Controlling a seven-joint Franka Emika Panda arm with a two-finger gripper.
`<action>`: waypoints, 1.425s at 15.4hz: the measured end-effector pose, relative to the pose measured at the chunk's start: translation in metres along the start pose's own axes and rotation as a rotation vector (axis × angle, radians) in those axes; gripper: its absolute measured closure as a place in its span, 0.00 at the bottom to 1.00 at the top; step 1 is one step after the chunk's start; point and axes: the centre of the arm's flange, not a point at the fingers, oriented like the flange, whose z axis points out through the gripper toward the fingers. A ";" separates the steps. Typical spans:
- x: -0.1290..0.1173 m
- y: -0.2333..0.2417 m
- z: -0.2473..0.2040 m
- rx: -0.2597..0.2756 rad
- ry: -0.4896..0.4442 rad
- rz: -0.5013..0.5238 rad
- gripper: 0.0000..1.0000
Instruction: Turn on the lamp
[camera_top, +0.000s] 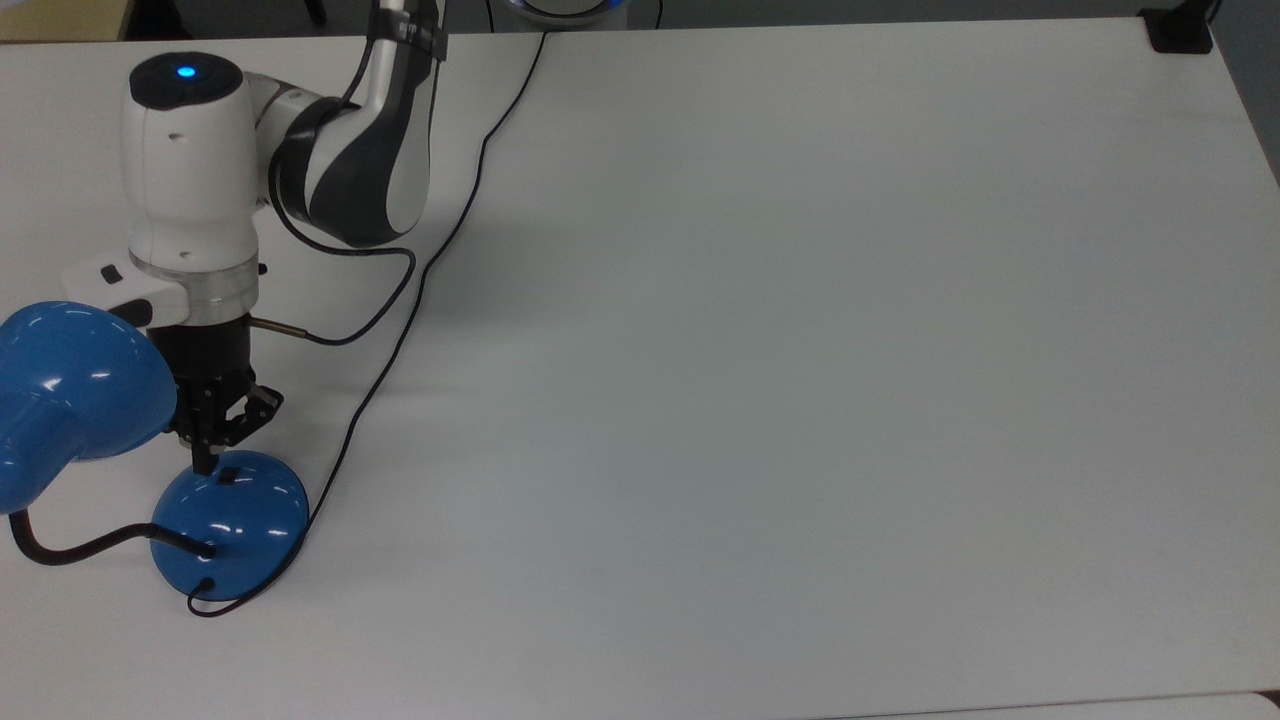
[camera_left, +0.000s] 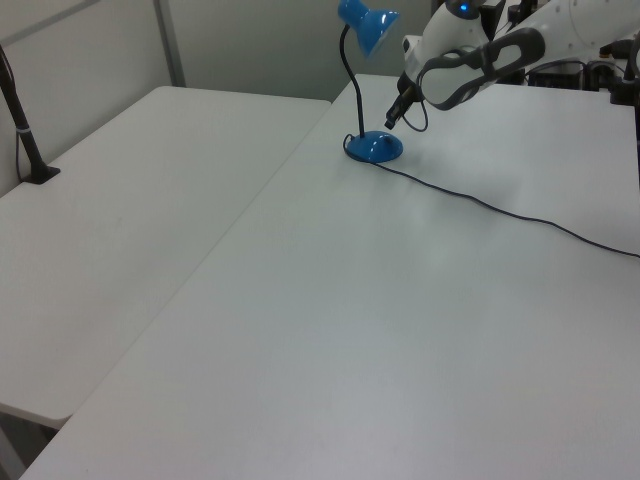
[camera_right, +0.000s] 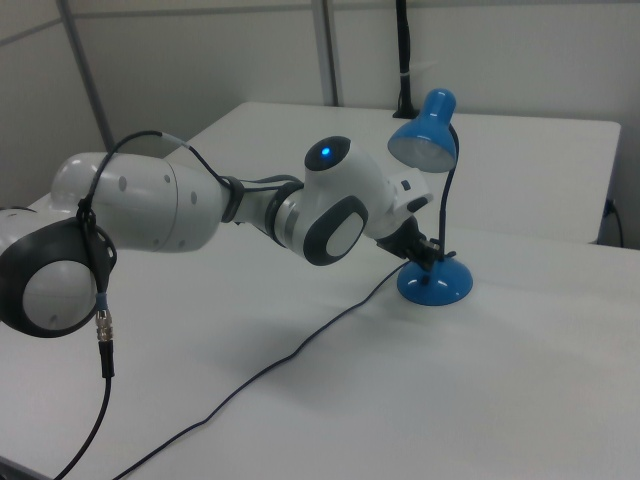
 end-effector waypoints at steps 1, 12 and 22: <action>-0.001 -0.002 0.004 -0.002 0.005 -0.002 0.99; -0.006 -0.010 0.017 0.012 -0.002 -0.006 0.99; -0.004 -0.010 0.023 0.004 0.017 -0.009 0.99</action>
